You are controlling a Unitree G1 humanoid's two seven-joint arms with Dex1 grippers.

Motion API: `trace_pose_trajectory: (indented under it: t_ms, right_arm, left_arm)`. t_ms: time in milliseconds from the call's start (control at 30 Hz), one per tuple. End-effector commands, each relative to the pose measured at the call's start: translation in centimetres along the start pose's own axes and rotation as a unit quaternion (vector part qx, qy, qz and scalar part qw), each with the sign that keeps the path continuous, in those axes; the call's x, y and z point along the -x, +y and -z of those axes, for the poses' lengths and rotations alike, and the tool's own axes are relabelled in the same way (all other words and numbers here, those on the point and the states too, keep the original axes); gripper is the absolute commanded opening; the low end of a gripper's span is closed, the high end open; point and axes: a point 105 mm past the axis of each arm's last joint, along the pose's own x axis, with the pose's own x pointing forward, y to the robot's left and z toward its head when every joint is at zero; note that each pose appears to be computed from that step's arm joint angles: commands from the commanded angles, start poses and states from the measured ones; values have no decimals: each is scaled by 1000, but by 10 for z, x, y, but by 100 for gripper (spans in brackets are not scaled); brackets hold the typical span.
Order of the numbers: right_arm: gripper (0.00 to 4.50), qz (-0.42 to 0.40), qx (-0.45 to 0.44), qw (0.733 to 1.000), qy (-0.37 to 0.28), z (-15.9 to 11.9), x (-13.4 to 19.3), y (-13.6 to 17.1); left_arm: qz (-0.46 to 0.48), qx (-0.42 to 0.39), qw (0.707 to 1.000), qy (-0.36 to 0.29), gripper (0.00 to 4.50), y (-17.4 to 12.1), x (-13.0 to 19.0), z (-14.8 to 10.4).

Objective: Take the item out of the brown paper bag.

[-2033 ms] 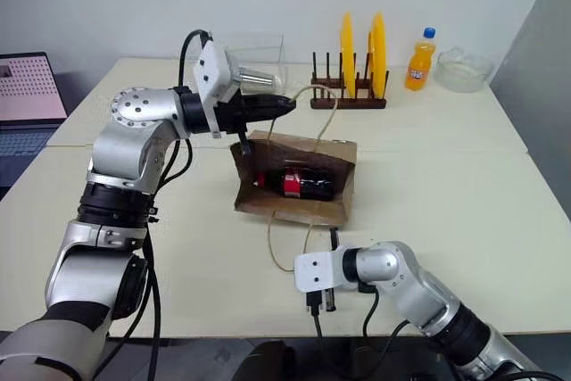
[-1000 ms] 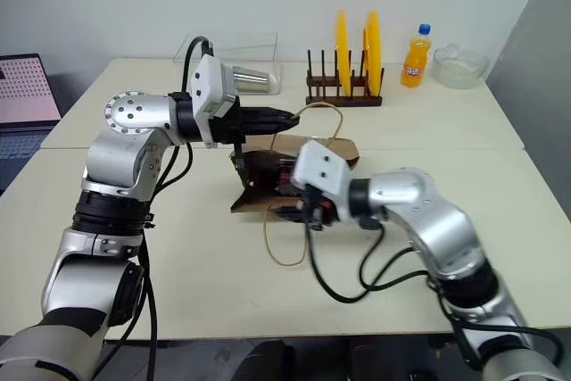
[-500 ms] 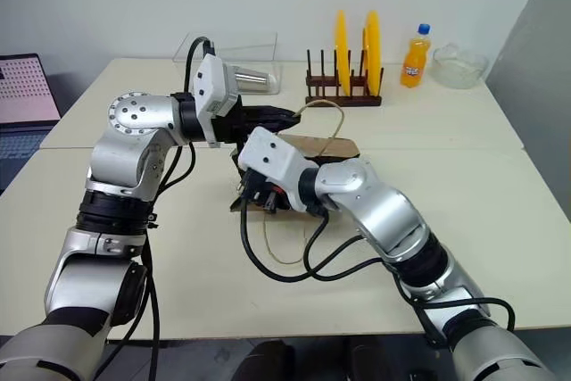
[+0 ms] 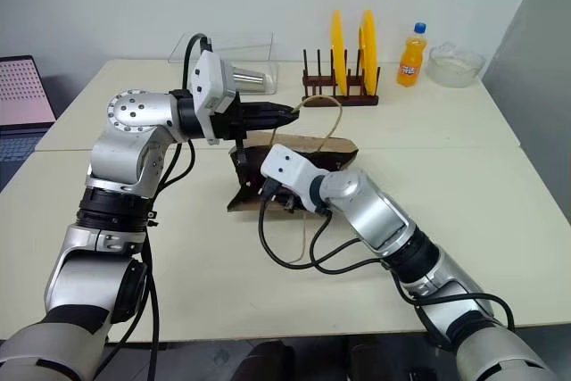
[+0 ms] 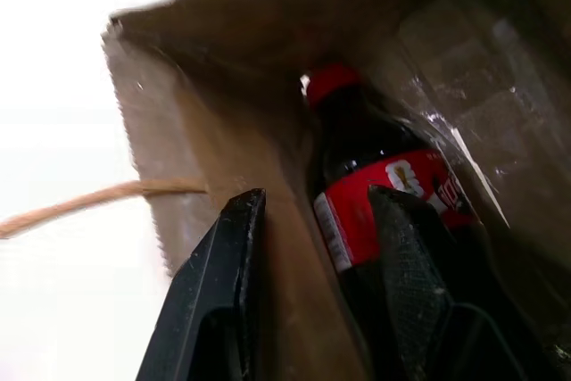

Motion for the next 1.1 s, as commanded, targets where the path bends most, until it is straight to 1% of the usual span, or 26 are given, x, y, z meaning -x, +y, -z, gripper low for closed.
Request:
trace_pose_trajectory:
  t_ms: [33, 100, 167, 200, 300, 600, 733, 967, 1100]
  right_arm:
    - [278, 3, 46, 999, -6, -2, 3, 3]
    - [353, 5, 71, 997, -3, -2, 4, 3]
    - [424, 18, 102, 995, -15, -10, 5, 1]
    - [446, 22, 110, 993, -19, -13, 5, 0]
    - [446, 37, 124, 991, -17, -16, 2, -4]
    - [446, 53, 169, 983, 56, 0, -15, -24]
    - [446, 49, 197, 976, 82, 7, -18, -32]
    - [446, 8, 223, 967, 121, 21, -24, -28]
    - [446, 11, 234, 962, 137, 29, -30, -31]
  left_arm:
    - [-19, -28, 999, -22, 0, 11, 4, -19]
    - [-20, -28, 999, -24, 0, 12, 4, -21]
    - [-20, -28, 999, -26, 0, 12, 5, -22]
    - [-21, -27, 999, -26, 0, 13, 5, -23]
    - [-21, -28, 999, -27, 0, 13, 5, -24]
    - [-18, -31, 999, -33, 0, 11, 3, -27]
    - [-17, -32, 999, -35, 0, 11, 2, -27]
    - [-17, -34, 999, -36, 0, 11, 1, -27]
    - [-17, -34, 999, -37, 0, 10, 0, -28]
